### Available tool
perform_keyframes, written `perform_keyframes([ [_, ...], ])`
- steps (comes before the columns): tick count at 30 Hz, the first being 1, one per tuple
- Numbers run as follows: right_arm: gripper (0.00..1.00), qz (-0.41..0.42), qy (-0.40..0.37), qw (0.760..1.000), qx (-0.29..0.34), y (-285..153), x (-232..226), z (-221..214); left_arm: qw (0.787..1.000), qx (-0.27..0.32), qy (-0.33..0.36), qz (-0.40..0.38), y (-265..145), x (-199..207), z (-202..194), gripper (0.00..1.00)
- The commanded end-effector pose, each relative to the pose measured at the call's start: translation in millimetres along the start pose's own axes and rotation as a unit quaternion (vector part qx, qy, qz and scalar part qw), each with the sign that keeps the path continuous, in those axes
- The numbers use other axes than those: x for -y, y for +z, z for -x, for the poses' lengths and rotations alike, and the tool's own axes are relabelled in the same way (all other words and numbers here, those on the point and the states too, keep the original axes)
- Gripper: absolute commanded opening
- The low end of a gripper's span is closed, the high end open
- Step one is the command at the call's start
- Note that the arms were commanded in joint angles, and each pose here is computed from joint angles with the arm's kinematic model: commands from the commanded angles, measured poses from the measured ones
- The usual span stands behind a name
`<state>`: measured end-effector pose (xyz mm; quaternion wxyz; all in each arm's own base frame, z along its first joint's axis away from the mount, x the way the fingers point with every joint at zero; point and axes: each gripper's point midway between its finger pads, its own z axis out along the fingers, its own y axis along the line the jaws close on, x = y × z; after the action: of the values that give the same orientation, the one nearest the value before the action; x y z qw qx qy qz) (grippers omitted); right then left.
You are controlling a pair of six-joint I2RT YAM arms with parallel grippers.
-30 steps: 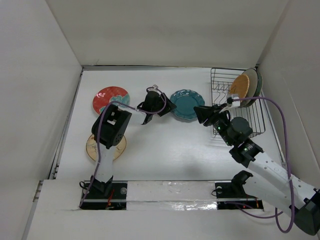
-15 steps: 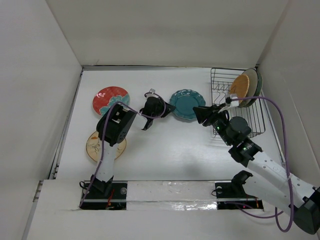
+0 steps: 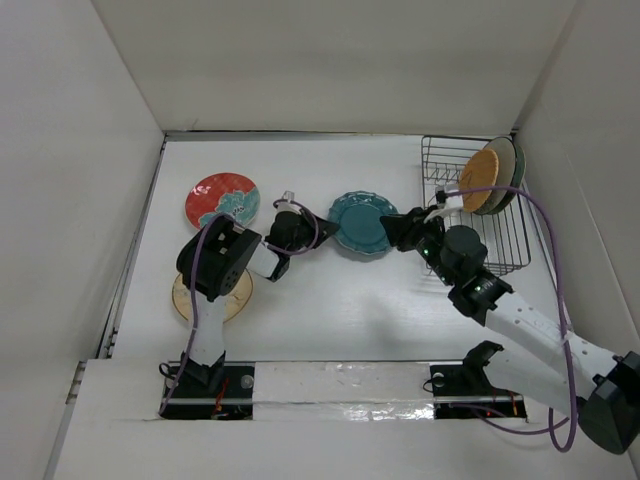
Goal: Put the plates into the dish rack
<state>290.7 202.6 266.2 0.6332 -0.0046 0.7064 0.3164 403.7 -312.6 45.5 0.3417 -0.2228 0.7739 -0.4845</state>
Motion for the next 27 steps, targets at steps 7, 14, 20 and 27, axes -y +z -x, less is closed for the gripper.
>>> perform_keyframes([
  [7, 0.19, 0.023, -0.003, 0.999, -0.028, 33.8, -18.2, -7.2, 0.982, 0.064, 0.034, -0.173, -69.4, 102.9, 49.2, 0.0],
  [14, 0.68, -0.014, 0.007, 0.999, -0.048, 60.5, 15.0, -8.0, 0.977, 0.076, 0.06, -0.191, -96.1, 120.2, 63.2, 0.0],
  [20, 0.75, -0.003, 0.029, 0.996, -0.083, 73.2, 23.6, -26.7, 0.972, 0.101, 0.053, -0.204, -120.2, 123.9, 78.8, 0.0],
  [27, 0.84, -0.024, 0.031, 0.995, -0.095, 88.8, 38.8, -29.3, 0.964, 0.131, 0.07, -0.219, -162.2, 146.6, 90.4, 0.0],
])
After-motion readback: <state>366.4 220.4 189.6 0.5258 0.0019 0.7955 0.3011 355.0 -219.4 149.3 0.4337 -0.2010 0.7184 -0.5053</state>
